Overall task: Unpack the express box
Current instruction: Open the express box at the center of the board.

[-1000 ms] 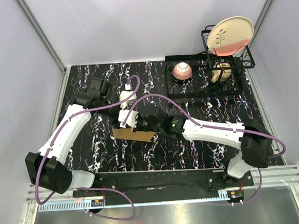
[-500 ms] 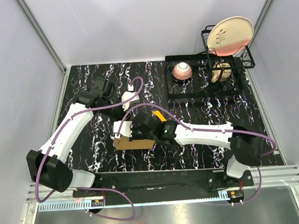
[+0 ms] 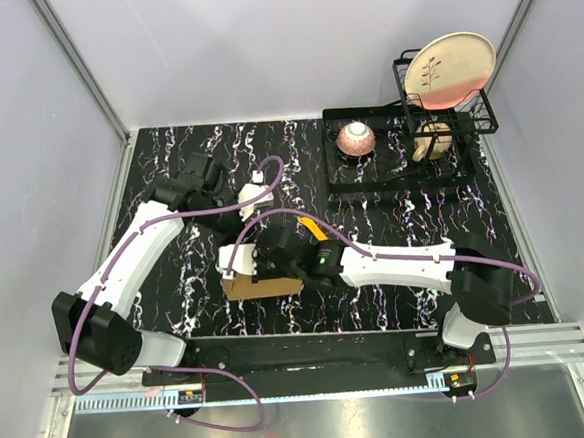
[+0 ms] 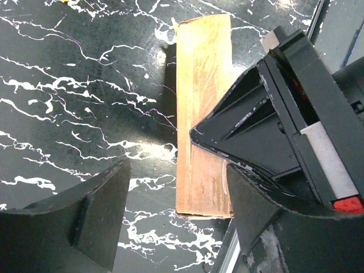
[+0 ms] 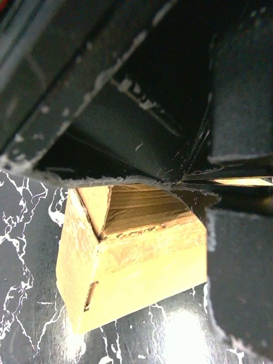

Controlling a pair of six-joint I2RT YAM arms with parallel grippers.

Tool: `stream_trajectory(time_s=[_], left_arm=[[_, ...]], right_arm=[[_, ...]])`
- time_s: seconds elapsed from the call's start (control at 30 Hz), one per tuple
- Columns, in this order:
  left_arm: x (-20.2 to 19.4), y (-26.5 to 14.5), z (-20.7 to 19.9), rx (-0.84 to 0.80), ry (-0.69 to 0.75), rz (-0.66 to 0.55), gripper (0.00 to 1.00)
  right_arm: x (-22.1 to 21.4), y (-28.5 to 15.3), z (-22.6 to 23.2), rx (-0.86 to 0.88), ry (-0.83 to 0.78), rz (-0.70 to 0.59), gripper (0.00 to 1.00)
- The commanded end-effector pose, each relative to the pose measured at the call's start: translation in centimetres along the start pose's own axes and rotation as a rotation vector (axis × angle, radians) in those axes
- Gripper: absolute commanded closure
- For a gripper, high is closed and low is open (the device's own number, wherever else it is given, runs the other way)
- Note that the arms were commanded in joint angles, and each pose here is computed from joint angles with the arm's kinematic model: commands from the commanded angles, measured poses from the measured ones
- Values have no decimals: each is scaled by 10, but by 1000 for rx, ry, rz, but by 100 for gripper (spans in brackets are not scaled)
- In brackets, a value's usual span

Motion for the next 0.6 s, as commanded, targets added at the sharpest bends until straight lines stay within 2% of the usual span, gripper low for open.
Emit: stream_trajectory(time_s=[0.0,0.27,0.57], left_arm=[[21,-15,-24,-99,83,-110,27],[33,-45,-34,-78,126,-183,21],[16,-35,-39,-115,101,-172,20]], right_arm=[[44,-1,-15,-67,5,-200,100],[36,-1,-14,-78,-6,-177,100],[35,-8,-18,-90,36,-197,100]])
Point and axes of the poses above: each gripper's point midway between its finger pads, its own y axis out along the fingers, its own z axis along the line the jaws close on, x = y × z, the point moved 9 cm from there along -y, back along the fingers, and after that the axes turned 3 degrees about y, right-handed, at the moved point
